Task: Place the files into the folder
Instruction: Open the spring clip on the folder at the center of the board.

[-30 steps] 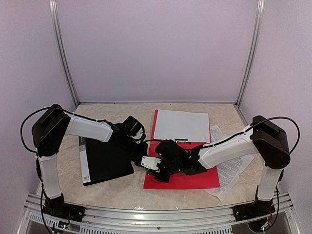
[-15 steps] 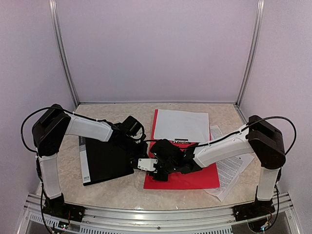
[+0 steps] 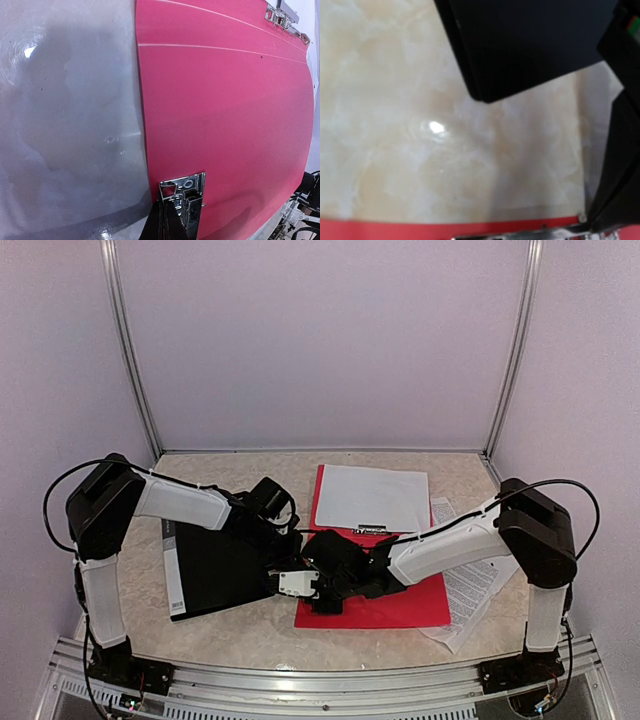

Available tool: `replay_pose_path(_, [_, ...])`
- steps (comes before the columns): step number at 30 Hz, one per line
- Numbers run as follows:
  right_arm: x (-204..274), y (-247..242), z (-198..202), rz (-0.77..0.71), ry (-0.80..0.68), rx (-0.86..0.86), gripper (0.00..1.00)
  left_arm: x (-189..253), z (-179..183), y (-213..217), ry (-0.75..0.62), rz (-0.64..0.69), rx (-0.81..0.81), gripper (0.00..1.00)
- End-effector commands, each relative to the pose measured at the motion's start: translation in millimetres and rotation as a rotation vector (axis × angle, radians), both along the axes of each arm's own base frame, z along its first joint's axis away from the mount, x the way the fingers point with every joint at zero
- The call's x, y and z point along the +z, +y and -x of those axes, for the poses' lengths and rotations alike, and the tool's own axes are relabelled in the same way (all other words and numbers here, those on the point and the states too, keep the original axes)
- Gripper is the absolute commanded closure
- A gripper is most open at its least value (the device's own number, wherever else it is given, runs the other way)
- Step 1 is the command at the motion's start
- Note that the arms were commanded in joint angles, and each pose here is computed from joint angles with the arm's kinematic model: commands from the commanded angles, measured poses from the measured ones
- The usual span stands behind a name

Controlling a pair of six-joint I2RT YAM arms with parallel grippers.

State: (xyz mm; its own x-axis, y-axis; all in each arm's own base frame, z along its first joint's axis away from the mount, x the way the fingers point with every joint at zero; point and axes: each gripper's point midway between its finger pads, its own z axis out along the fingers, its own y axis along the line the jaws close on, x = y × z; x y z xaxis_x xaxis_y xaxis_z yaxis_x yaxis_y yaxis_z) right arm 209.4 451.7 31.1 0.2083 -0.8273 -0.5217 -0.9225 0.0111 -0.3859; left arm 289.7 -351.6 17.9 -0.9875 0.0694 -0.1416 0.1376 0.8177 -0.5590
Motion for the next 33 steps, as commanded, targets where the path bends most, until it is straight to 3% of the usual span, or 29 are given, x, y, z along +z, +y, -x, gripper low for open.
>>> replay_pose_path(1, [-10.7,-0.6,-0.1,0.049,-0.013,0.002,0.83,-16.1,9.2,6.6,0.049,-0.045,-0.016,1.00])
replay_pose_path(15, [-26.3,-9.0,0.3,0.124,-0.036,0.012,1.00,-18.3,10.6,6.9,0.054,-0.048,-0.017,1.00])
replay_pose_path(33, [-62.6,-36.1,11.6,0.214,0.007,0.007,1.00,-22.8,10.7,14.6,0.033,-0.094,-0.044,1.00])
